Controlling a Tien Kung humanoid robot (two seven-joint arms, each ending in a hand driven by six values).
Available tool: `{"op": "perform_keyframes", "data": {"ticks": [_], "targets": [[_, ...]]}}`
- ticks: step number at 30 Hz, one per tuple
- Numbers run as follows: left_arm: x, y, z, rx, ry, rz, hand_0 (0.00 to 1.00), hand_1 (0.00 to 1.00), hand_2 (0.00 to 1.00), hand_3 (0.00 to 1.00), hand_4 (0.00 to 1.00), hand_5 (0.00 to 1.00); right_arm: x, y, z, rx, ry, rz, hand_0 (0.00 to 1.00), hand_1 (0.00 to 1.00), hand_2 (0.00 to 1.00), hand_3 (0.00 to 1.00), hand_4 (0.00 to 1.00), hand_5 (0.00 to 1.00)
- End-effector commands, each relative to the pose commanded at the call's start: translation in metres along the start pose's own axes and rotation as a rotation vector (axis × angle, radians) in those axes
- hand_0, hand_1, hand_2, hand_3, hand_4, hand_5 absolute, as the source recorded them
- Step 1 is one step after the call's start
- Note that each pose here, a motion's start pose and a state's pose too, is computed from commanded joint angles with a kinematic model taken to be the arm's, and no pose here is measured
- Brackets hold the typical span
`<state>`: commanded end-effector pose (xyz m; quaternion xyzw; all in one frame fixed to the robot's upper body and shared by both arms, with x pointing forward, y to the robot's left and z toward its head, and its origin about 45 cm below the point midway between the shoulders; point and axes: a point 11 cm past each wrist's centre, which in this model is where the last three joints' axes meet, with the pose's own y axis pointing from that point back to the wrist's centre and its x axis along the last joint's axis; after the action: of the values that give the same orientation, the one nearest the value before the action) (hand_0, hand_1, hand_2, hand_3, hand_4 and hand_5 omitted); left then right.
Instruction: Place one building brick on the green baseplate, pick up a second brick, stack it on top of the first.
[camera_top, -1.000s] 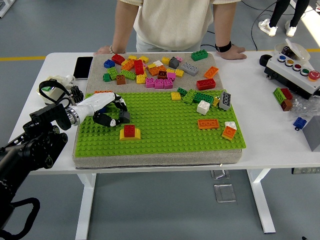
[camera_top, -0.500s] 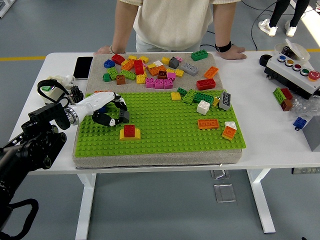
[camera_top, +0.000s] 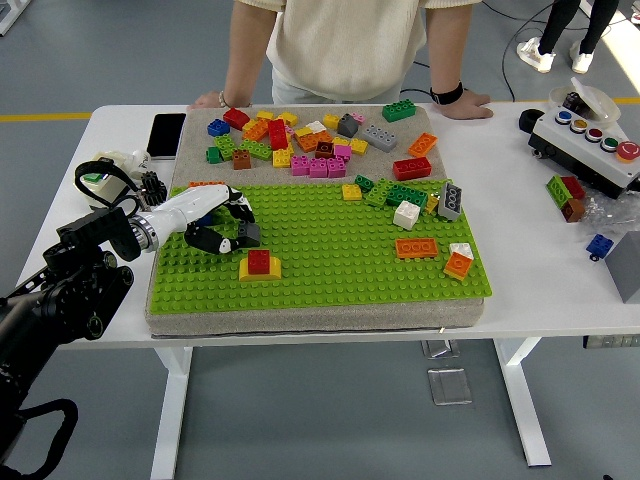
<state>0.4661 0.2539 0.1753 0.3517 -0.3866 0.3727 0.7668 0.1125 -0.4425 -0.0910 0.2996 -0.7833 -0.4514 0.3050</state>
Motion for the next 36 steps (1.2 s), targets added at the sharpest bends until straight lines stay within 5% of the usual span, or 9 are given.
{"op": "perform_keyframes", "data": {"ticks": [13,36], "targets": [[0.001,0.0,0.0,-0.001,0.003,0.015,0.644,0.601,0.588,0.551,0.644,0.002,0.0,0.0,-0.001,0.001,-0.005,0.0,0.735,0.639,0.688,0.627,0.926,0.472],[0.011,0.004,-0.002,-0.001,0.039,0.039,0.641,0.598,0.586,0.55,0.645,0.002,0.001,0.0,-0.001,0.002,-0.008,0.0,0.733,0.639,0.687,0.626,0.925,0.474]]}}
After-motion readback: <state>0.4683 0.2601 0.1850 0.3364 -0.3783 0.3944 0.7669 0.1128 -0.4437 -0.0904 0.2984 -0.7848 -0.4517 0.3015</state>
